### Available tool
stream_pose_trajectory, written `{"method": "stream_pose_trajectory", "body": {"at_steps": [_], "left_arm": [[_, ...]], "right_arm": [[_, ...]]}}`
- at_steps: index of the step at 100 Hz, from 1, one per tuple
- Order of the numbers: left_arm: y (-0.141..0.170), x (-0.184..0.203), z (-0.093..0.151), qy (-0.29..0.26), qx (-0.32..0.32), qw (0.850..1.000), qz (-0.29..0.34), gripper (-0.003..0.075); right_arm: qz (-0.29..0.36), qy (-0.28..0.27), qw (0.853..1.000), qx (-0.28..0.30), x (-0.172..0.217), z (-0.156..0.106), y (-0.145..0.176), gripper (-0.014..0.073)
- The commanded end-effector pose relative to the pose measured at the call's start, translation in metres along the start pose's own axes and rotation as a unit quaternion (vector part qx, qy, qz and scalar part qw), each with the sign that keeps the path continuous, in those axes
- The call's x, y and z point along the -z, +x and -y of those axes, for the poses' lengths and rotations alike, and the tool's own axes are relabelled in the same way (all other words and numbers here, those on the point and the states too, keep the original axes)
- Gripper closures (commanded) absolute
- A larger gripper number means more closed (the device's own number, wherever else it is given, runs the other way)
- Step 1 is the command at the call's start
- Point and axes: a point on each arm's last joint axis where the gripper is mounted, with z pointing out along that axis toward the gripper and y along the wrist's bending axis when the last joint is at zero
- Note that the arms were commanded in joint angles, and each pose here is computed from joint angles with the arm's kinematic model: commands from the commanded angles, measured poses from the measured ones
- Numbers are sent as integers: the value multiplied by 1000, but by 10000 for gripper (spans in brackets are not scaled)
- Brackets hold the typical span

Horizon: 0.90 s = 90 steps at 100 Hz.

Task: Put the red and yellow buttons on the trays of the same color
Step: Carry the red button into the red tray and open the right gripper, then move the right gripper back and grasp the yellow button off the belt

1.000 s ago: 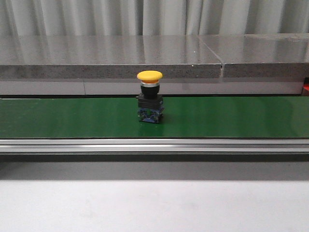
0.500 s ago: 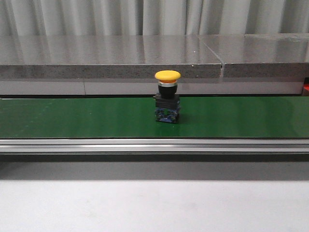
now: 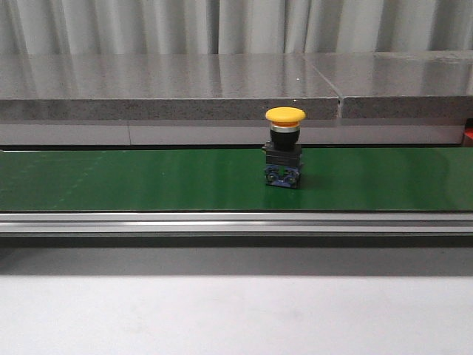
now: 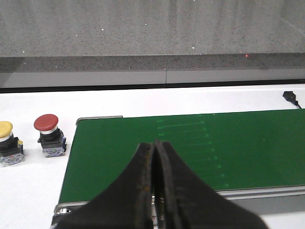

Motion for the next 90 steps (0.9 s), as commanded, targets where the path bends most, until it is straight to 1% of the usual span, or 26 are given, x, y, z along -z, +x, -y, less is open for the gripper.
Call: {"method": "stream_pose_trajectory", "body": {"at_steps": [1, 9, 13, 14, 20, 21, 22, 30, 41, 58, 77, 90], "left_arm": [[-15, 3, 2, 10, 0, 999, 51, 739], [-15, 3, 2, 10, 0, 999, 51, 739], [-15, 3, 2, 10, 0, 999, 51, 739], [-15, 3, 2, 10, 0, 999, 51, 739], [-15, 3, 2, 10, 0, 999, 51, 739], [-15, 3, 2, 10, 0, 999, 51, 739], [-15, 3, 2, 10, 0, 999, 51, 739], [-15, 3, 2, 10, 0, 999, 51, 739], [-15, 3, 2, 10, 0, 999, 51, 739], [-15, 3, 2, 10, 0, 999, 51, 739], [-15, 3, 2, 10, 0, 999, 51, 739], [-15, 3, 2, 10, 0, 999, 51, 739]], "right_arm": [[71, 1, 997, 0, 37, -5, -31, 410], [74, 2, 997, 0, 39, -4, -33, 336], [75, 1, 997, -1, 40, -3, -34, 260], [75, 1, 997, -1, 40, -3, -34, 260], [77, -1, 997, -4, 42, -2, -35, 141], [78, -1, 997, -4, 42, -2, -35, 141], [78, -2, 997, -6, 43, -2, -36, 112], [77, -6, 997, -4, 46, -4, -39, 47], [82, -11, 997, 0, 54, -7, -43, 43], [100, -16, 995, 6, 77, -15, -52, 43], [102, -39, 994, 14, 112, -31, -58, 43], [105, -53, 992, 37, 143, -47, -61, 43]]}}
